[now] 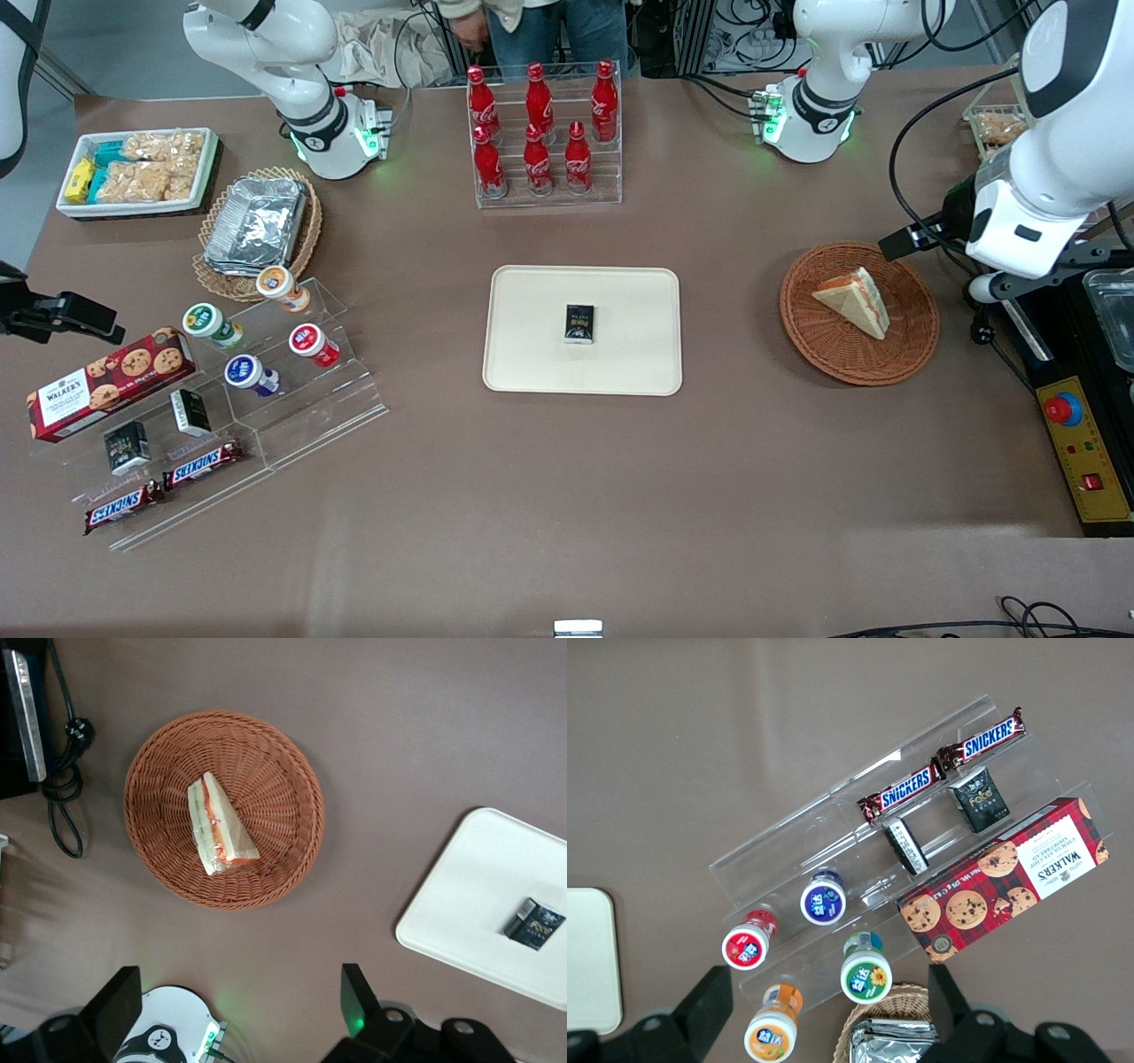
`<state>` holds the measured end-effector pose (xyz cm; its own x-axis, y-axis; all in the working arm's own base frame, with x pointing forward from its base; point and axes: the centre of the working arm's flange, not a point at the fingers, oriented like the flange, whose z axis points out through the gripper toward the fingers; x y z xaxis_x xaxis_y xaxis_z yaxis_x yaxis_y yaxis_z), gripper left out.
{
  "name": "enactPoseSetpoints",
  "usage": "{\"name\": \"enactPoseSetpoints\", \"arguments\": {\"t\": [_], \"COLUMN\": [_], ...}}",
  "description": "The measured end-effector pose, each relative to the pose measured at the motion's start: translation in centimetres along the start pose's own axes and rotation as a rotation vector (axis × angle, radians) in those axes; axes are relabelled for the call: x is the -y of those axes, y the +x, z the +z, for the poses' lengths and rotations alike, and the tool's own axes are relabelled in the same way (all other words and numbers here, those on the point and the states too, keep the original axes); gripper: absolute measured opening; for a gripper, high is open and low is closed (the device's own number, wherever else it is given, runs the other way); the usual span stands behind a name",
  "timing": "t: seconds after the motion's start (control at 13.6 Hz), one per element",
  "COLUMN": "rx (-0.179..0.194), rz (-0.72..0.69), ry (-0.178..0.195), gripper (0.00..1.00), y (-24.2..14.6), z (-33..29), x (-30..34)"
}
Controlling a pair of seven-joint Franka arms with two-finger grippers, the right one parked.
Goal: Place sandwich from basket to tray
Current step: 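Move the left gripper over the sandwich in the wicker basket, then lower the left gripper and close it on the wrapped sandwich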
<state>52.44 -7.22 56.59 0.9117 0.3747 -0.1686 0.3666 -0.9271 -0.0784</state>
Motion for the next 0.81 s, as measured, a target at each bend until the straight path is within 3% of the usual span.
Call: {"name": "enactPoseSetpoints", "arguments": {"t": [0.22,0.66,0.81], "rx": [-0.054,-0.078,-0.112], "rz": [-0.081,-0.171,-0.219], "ry": [-0.017,-0.023,0.002], "gripper": [1.0,1.0,1.0], "y": [-2.0,-3.1,-2.9], "z": [2.5,8.1,10.2], "x": [2.2,5.3,4.9]}}
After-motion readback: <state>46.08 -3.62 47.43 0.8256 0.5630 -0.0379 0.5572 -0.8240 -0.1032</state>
